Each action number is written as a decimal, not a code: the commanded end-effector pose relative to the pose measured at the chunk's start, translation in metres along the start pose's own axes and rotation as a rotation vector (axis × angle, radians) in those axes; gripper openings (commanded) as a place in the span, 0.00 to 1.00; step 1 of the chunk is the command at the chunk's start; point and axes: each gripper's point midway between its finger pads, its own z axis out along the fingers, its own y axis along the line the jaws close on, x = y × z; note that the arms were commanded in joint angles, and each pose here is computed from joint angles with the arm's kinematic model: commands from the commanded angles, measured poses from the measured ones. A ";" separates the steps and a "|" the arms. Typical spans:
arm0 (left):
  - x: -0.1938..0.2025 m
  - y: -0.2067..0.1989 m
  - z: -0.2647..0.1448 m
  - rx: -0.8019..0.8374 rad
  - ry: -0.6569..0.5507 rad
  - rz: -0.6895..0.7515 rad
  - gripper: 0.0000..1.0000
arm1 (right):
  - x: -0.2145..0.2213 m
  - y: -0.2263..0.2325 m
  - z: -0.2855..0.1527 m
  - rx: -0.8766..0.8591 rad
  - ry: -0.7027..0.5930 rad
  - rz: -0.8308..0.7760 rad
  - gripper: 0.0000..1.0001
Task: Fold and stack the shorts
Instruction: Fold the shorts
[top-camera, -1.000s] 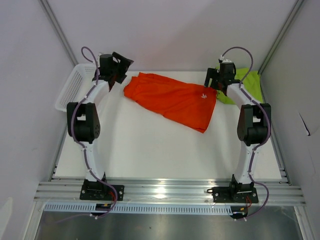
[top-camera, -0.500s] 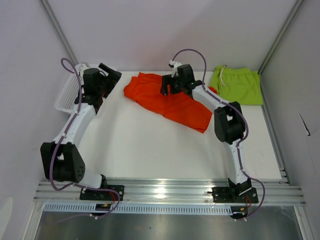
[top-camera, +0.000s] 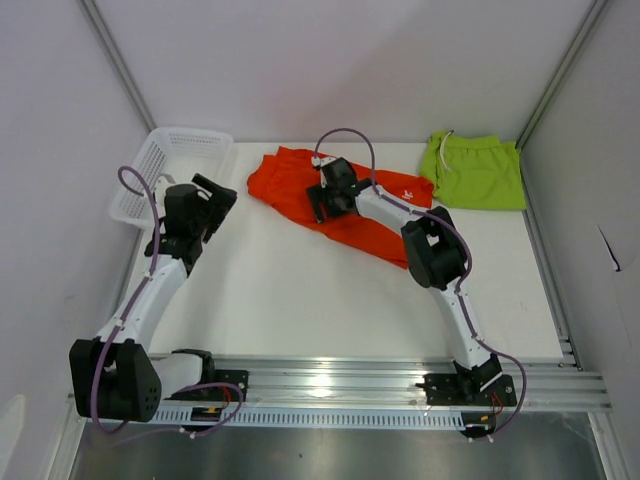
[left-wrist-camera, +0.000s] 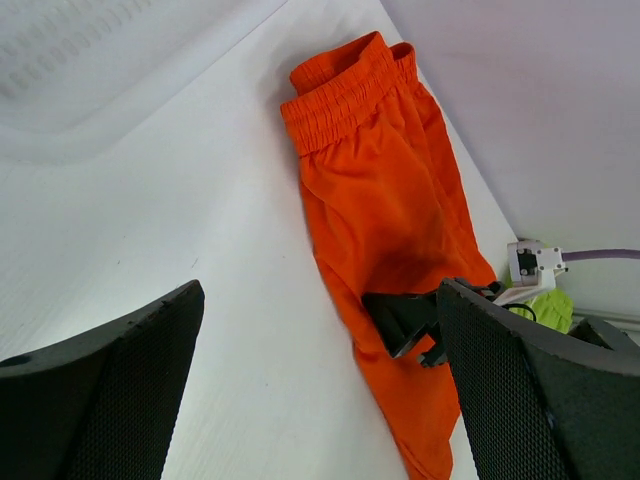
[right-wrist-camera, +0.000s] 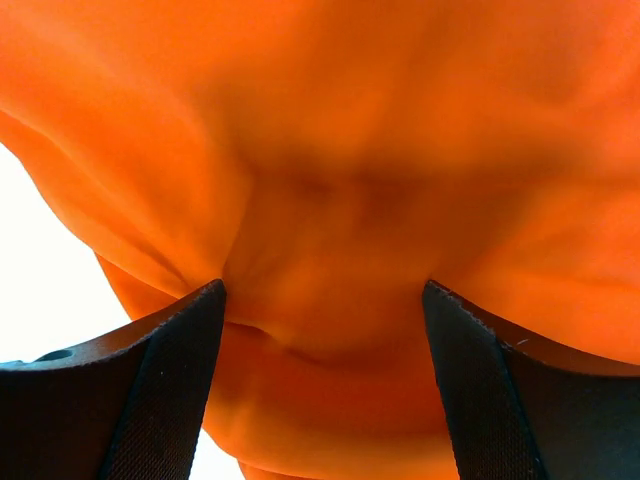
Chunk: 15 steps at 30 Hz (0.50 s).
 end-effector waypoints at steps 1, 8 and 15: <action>-0.006 -0.004 -0.011 0.036 -0.035 -0.013 0.99 | 0.048 0.012 -0.020 0.104 0.153 -0.124 0.80; 0.008 0.019 -0.024 0.019 -0.025 0.012 0.99 | 0.163 0.043 -0.063 0.015 0.348 -0.199 0.75; 0.013 0.033 -0.040 0.026 -0.038 0.021 0.99 | 0.227 0.038 -0.172 0.048 0.367 -0.228 0.79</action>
